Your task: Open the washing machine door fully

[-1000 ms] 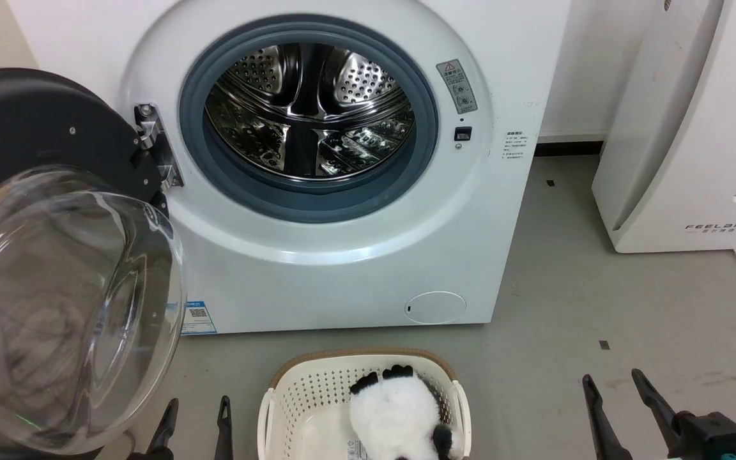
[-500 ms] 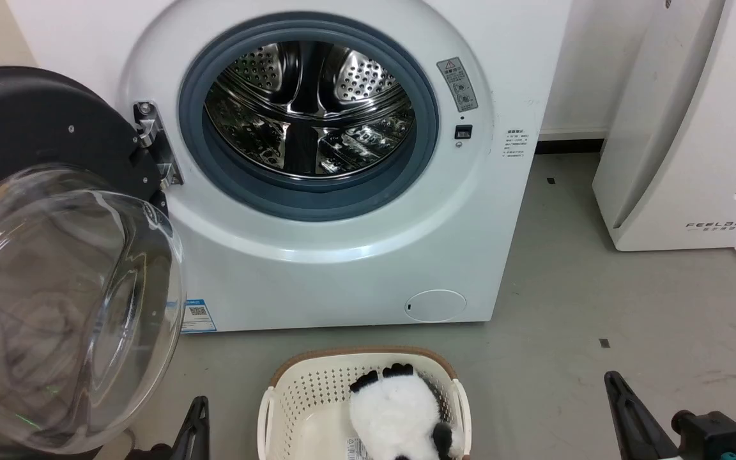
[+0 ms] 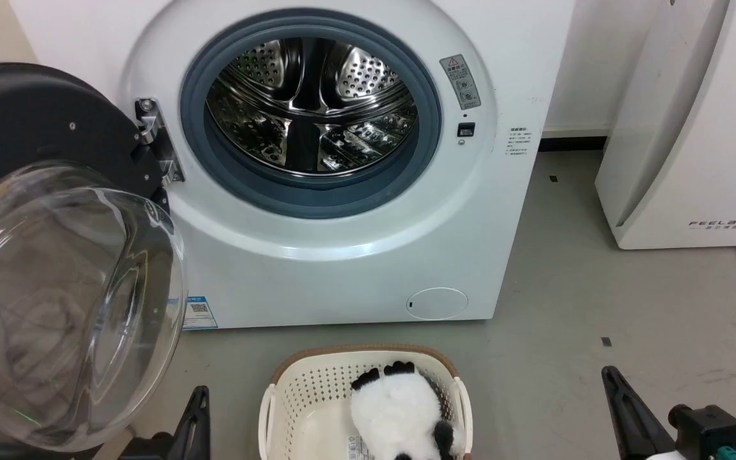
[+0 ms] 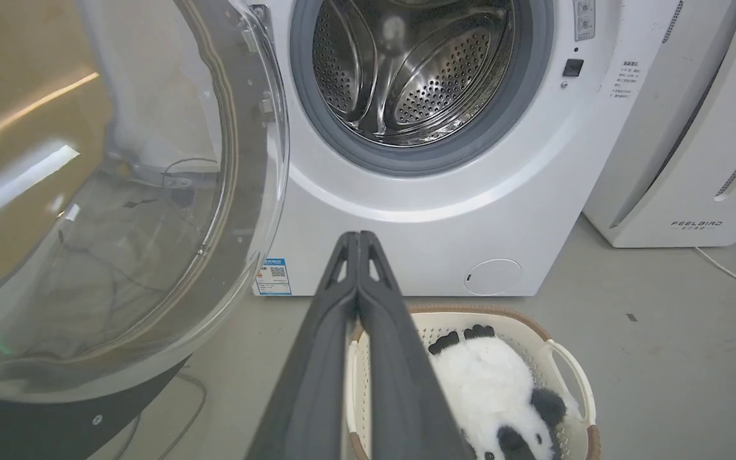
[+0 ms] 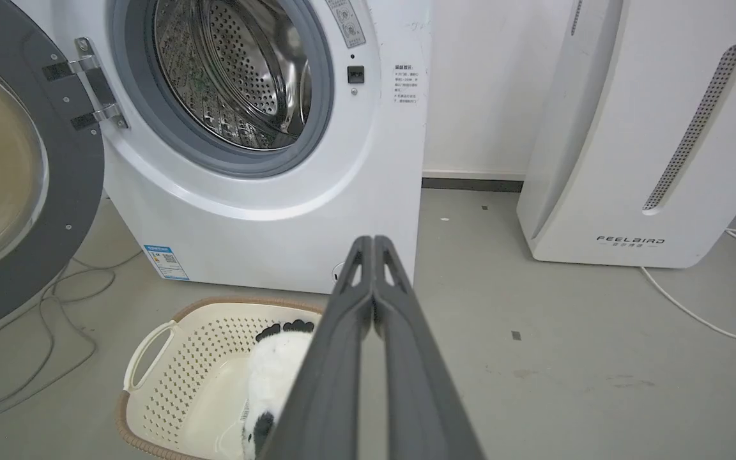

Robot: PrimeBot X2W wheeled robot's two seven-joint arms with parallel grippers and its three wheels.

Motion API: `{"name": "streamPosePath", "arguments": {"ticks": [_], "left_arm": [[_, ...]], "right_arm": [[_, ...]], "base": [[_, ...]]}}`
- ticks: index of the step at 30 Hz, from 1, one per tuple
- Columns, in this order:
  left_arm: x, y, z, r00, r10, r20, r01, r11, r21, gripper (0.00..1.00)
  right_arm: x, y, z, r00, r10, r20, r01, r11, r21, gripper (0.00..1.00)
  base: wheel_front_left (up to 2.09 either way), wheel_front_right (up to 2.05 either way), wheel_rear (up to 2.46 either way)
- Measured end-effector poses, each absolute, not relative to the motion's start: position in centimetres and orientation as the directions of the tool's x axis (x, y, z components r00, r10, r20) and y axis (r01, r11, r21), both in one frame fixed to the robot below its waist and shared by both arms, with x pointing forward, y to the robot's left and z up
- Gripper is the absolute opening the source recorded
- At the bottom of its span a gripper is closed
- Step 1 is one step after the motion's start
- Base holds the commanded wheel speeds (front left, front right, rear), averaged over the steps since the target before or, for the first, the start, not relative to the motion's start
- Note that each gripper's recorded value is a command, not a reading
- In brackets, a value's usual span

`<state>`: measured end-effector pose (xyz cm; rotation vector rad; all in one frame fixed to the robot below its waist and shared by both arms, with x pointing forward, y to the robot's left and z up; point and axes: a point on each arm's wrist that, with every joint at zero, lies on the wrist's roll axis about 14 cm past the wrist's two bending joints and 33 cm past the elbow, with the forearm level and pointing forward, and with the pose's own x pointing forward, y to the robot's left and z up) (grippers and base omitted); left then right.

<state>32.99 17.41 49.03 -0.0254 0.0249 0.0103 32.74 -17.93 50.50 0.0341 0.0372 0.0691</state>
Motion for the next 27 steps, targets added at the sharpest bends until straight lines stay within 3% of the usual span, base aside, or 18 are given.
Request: {"name": "streamPosePath", "arguments": {"ticks": [27], "left_arm": [[34.1, 17.5, 49.9, 1.000, 0.005, -0.019, -0.005, 1.000, -0.012, 0.00]], "right_arm": [[33.7, -17.5, 50.8, 0.996, 0.084, -0.036, -0.084, 0.996, 0.016, 0.00]], "base": [[0.00, 0.00, 0.00]]}}
